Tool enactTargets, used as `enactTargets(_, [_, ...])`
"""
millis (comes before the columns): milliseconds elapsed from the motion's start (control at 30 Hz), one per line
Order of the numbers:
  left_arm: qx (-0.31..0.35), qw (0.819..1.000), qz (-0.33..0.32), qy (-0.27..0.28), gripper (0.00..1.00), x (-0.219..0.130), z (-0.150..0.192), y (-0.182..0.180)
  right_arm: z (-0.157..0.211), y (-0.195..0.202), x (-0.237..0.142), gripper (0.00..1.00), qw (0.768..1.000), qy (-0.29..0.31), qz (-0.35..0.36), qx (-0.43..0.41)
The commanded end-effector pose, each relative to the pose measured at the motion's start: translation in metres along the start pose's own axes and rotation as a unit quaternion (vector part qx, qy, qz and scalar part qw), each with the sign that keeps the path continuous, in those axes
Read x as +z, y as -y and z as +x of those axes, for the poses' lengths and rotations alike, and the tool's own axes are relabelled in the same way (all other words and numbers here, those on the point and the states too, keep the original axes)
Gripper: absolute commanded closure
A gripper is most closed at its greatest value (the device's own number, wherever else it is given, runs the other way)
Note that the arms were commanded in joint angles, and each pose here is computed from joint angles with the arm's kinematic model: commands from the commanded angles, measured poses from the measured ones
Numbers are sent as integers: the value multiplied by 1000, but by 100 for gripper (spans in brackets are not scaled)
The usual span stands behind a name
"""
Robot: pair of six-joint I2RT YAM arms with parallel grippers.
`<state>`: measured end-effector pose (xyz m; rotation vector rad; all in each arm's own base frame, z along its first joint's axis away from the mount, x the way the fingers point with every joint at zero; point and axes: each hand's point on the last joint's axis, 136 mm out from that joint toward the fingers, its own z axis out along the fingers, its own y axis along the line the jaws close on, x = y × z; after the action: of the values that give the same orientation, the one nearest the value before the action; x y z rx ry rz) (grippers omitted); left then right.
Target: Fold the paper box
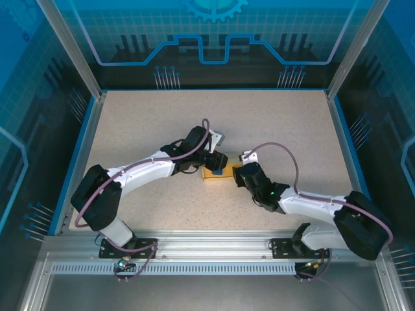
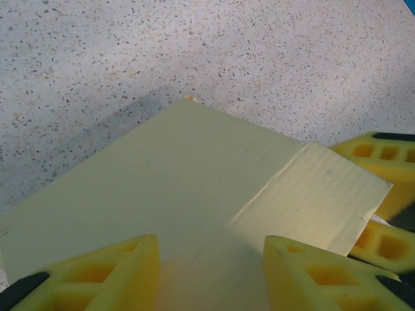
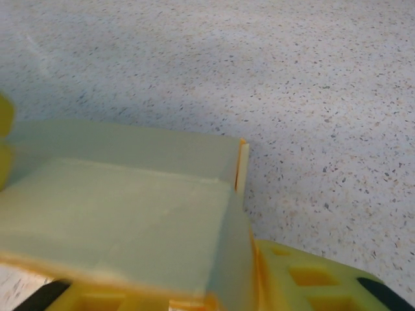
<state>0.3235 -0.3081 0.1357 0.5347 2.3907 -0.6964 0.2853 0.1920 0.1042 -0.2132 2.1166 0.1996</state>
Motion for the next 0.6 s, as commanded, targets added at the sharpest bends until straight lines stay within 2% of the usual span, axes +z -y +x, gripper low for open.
enactTargets(0, [-13,1000,7,-7,53,8,10,-1,10,0,-19,58,1000,-21,-15,-17])
enactTargets(167, [-26,1000,7,-3,53,12,19,-3,-12,-3,-48,52,998,2,-52,-25])
enactTargets(300, [-36,999,6,2,53,17,26,-6,-33,-8,-55,50,997,7,-70,-20])
enactTargets(467, [-53,999,6,4,53,21,35,-10,-51,-2,-37,49,997,-26,-73,14])
enactTargets(567, [-57,998,4,5,52,23,39,-12,-49,4,-15,49,995,-64,-69,38])
